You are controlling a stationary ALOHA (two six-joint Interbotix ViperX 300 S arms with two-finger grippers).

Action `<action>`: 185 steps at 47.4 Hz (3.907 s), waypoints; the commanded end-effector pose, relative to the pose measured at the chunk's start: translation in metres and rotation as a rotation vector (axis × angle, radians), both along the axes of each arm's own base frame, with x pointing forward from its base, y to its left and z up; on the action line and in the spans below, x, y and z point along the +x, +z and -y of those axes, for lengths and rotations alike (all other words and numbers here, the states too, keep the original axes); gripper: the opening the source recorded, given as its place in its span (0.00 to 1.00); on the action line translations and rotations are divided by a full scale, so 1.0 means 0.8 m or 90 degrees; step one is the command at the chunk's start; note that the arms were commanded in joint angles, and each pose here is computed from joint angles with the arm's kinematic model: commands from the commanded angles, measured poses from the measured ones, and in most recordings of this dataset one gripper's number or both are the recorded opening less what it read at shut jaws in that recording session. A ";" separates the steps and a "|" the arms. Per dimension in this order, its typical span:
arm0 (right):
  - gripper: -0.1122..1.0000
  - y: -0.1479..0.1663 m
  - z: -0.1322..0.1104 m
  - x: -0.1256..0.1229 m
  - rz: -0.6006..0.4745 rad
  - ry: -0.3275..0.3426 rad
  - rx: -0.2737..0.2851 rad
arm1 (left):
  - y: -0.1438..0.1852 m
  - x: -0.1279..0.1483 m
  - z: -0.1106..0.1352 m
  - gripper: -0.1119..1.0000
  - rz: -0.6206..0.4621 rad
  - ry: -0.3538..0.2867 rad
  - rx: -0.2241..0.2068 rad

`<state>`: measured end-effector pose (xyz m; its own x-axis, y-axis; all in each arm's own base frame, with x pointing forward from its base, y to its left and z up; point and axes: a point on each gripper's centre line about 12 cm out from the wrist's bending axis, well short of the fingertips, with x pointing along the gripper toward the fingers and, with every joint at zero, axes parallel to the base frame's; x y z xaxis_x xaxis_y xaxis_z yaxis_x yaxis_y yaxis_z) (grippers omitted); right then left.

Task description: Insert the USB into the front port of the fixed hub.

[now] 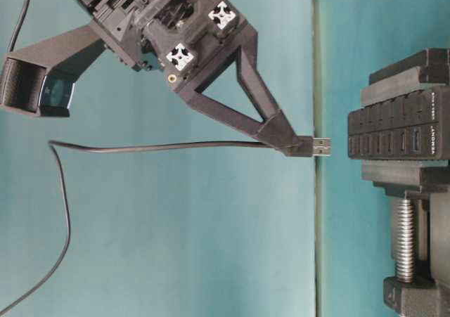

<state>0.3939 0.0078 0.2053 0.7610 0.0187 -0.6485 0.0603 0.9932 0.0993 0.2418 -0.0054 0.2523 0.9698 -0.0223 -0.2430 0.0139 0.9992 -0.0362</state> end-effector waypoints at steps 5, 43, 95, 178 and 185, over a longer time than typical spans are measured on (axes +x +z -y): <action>0.15 0.003 -0.008 0.003 0.007 0.001 0.011 | 0.006 0.002 0.001 0.10 0.013 -0.002 -0.001; 0.15 -0.028 -0.016 0.009 -0.011 0.003 0.019 | 0.004 0.001 0.001 0.10 0.010 -0.002 -0.001; 0.15 -0.041 -0.005 0.011 -0.027 -0.008 0.013 | -0.001 0.000 0.001 0.10 0.003 0.003 -0.019; 0.15 -0.036 -0.009 0.009 -0.035 -0.003 0.014 | -0.001 0.000 0.001 0.10 0.003 0.003 -0.019; 0.15 -0.036 -0.009 0.009 -0.035 -0.004 0.015 | 0.000 0.000 0.001 0.10 0.004 0.003 -0.019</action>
